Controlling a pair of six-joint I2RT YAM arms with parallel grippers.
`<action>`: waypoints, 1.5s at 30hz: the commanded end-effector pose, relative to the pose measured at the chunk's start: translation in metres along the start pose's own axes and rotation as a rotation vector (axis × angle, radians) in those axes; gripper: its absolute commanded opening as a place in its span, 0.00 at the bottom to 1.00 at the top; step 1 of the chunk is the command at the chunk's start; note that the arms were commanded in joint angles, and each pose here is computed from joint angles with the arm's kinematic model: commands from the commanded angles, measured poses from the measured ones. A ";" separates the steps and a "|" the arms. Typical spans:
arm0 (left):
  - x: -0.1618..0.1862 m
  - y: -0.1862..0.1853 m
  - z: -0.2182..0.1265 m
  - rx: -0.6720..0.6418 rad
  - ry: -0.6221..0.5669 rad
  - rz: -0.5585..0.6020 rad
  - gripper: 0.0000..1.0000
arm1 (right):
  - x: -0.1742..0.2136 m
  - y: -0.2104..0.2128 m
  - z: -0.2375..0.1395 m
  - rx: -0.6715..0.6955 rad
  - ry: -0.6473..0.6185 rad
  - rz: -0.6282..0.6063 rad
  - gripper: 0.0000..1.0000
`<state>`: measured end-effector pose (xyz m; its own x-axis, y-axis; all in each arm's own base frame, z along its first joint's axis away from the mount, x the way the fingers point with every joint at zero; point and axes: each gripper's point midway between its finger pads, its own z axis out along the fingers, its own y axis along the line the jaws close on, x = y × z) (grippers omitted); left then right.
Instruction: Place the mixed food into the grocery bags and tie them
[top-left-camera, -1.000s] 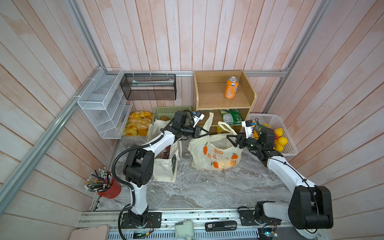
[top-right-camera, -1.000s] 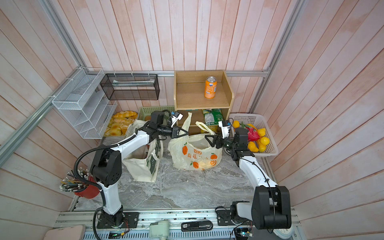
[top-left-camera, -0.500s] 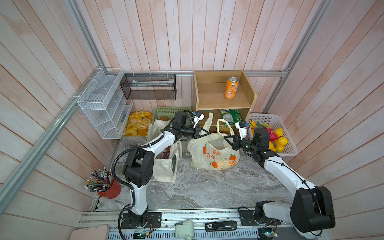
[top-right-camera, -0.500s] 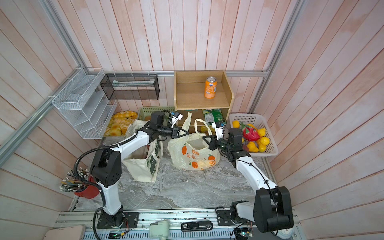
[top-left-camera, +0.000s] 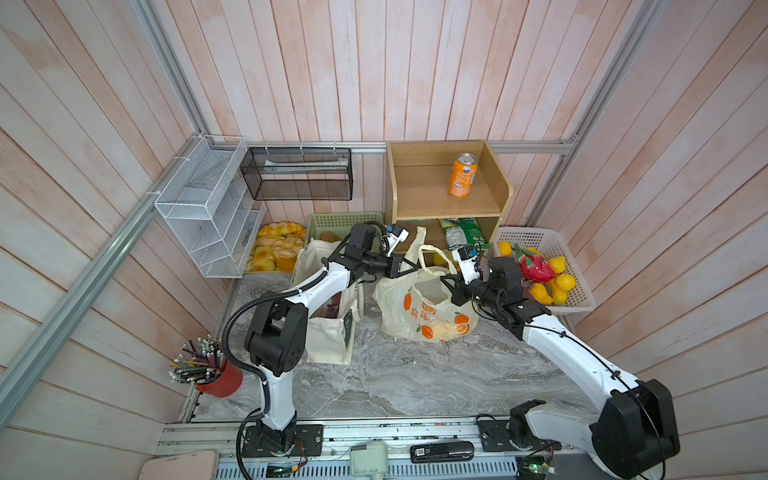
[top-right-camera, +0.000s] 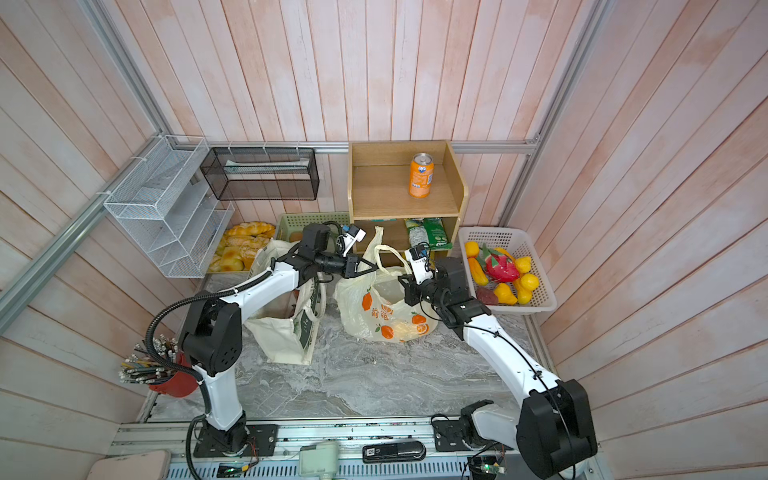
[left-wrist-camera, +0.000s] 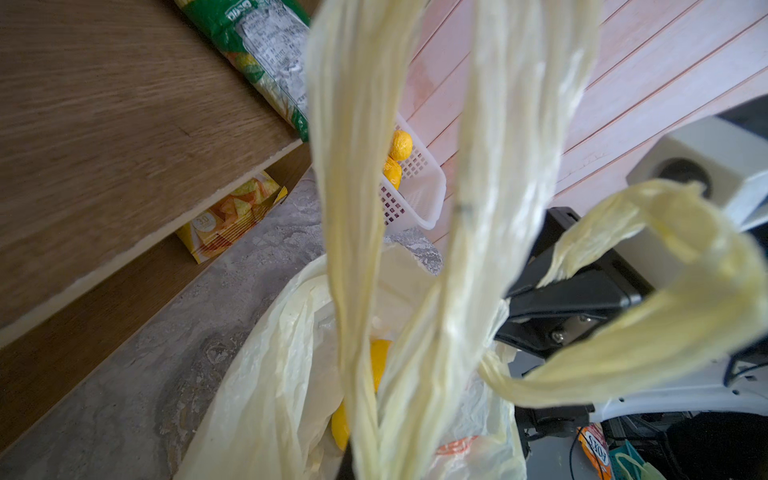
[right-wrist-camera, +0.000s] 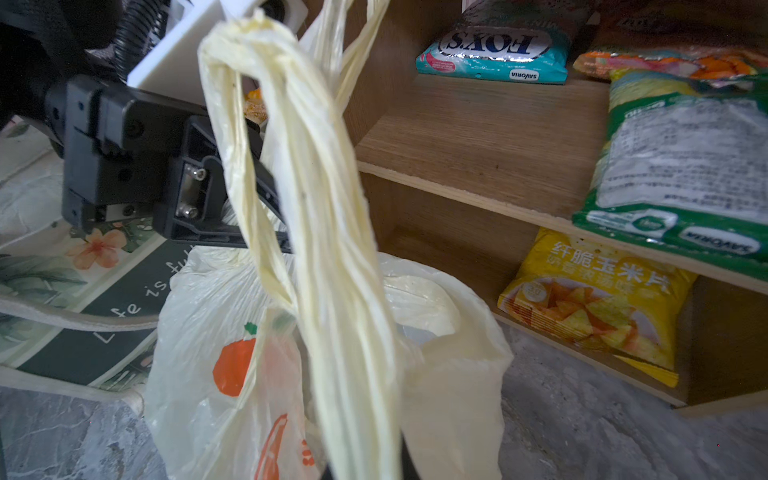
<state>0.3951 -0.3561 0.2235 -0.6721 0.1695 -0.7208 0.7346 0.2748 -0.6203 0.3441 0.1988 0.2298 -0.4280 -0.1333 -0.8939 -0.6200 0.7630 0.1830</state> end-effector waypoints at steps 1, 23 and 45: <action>0.000 -0.013 -0.003 0.032 0.011 0.038 0.00 | -0.012 -0.003 0.001 0.041 -0.004 -0.052 0.00; -0.002 -0.021 0.002 0.075 0.016 0.045 0.00 | -0.009 0.011 0.029 0.037 0.043 -0.119 0.56; 0.019 -0.012 -0.014 0.043 0.038 0.082 0.33 | -0.010 -0.008 0.036 0.156 0.036 -0.109 0.00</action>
<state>0.3771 -0.3521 0.2166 -0.6297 0.2204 -0.7449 0.7763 0.2163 -0.5922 0.3718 0.2251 0.2071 -0.4129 -0.2667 -0.8708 -0.6037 0.7961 0.0424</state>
